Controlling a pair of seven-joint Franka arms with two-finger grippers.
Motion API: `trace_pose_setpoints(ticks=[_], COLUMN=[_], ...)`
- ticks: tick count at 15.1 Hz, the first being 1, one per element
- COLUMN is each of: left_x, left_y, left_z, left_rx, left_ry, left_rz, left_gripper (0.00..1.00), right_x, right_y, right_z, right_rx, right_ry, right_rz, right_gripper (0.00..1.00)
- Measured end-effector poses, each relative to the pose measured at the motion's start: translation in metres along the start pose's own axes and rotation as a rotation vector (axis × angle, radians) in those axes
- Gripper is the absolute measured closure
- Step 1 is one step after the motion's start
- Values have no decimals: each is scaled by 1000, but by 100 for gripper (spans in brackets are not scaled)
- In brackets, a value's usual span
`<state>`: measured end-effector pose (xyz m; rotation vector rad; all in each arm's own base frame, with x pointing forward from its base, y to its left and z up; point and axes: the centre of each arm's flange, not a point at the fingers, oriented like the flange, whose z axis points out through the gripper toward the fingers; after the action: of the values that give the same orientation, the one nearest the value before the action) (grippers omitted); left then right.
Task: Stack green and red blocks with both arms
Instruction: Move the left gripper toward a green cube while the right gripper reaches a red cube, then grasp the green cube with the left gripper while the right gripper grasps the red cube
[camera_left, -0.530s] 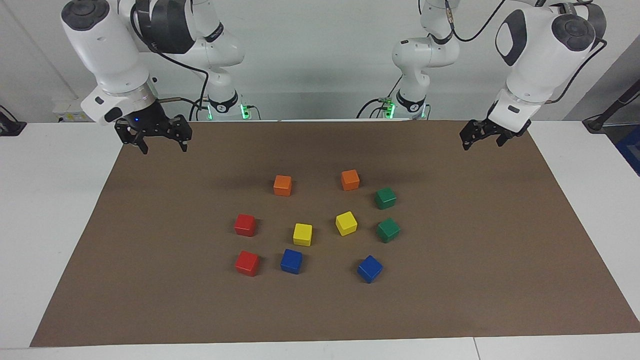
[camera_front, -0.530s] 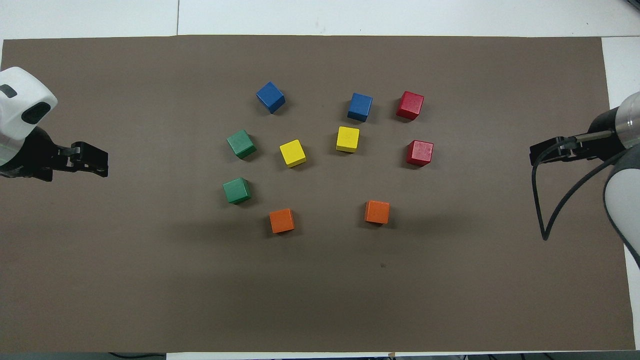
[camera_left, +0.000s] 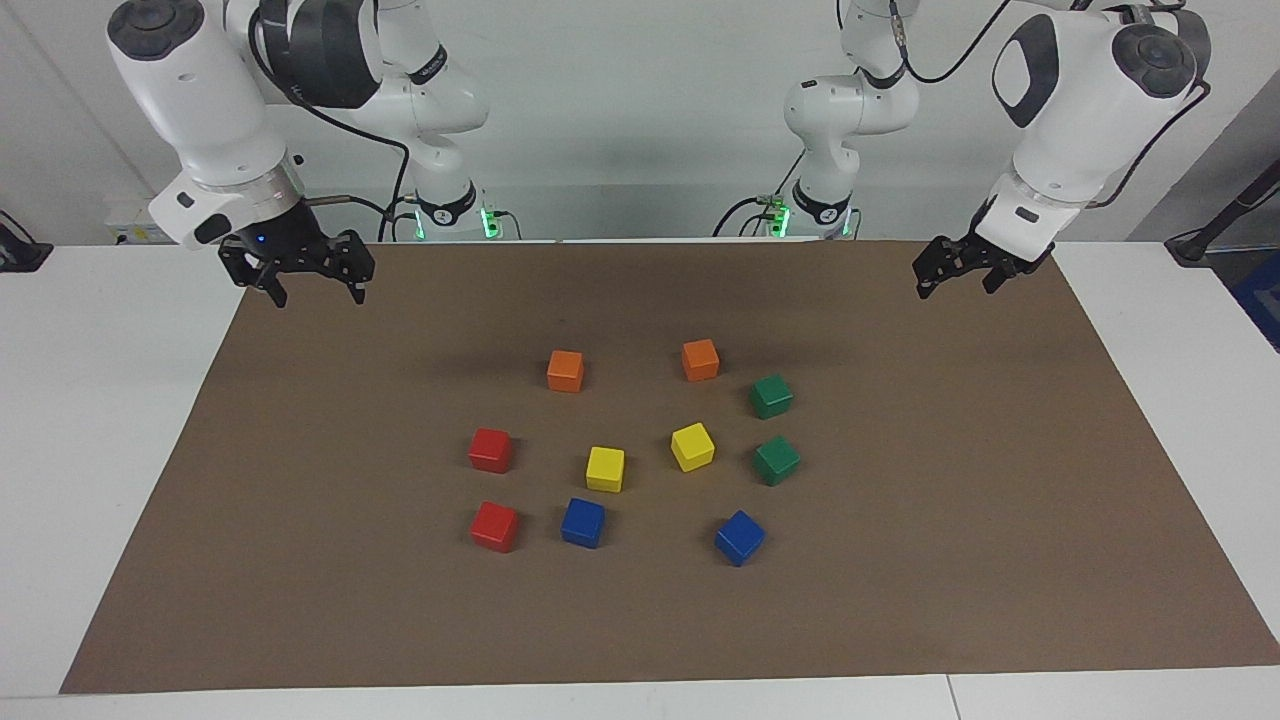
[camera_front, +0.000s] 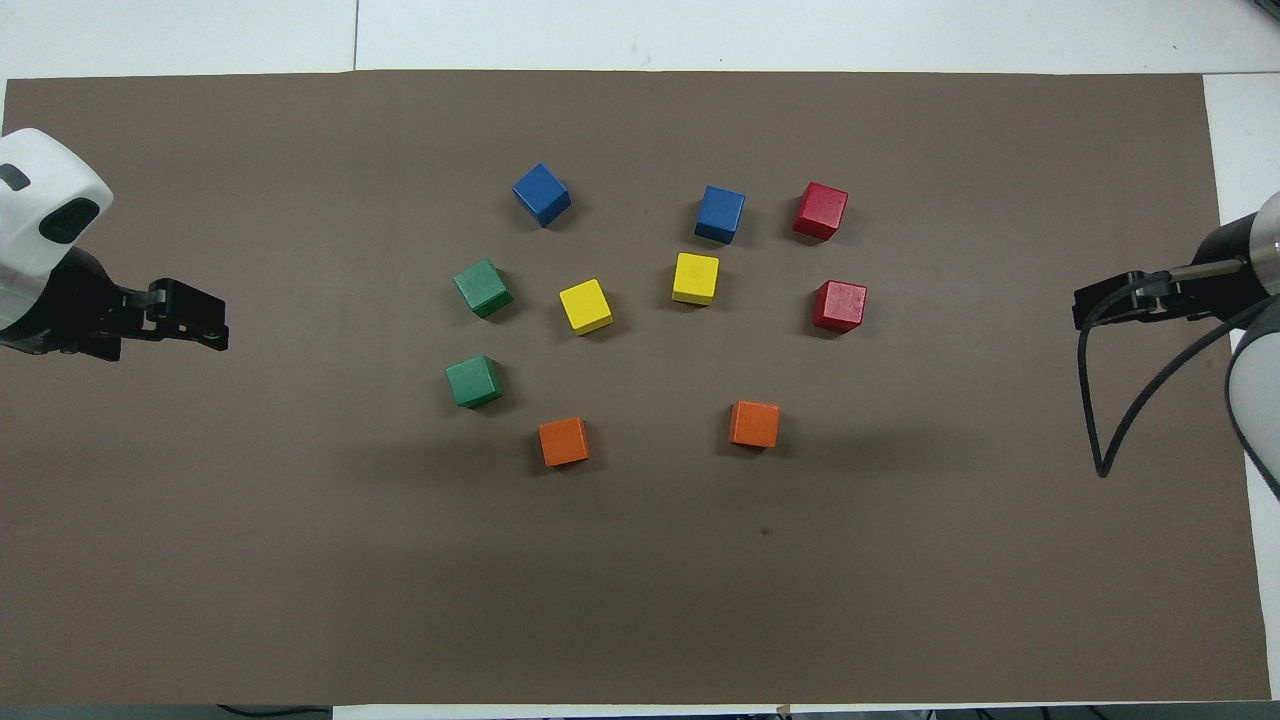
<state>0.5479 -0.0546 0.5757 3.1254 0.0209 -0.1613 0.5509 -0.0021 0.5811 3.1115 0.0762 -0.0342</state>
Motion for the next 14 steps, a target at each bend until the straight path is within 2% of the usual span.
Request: trace_pose_setpoints(ticks=[2, 4, 6, 10, 14], left_x=[4, 9, 15, 16, 3], left_y=[6, 33, 72, 128, 144], left_z=[-1, 12, 45, 148, 195], left_rx=[-10, -17, -26, -47, -55], left_ry=[38, 70, 85, 86, 94], left_rz=[-10, -28, -71, -146, -200], left_gripper=[0, 0, 0, 0, 0], right_x=[0, 1, 7, 34, 64], right_y=[-3, -14, -51, -120, -142], right_z=[1, 8, 27, 103, 178], right_rx=[1, 5, 5, 12, 19], right_ry=[-3, -3, 11, 44, 67], right_rz=[10, 114, 215, 362, 434], right_gripper=[0, 0, 0, 0, 0])
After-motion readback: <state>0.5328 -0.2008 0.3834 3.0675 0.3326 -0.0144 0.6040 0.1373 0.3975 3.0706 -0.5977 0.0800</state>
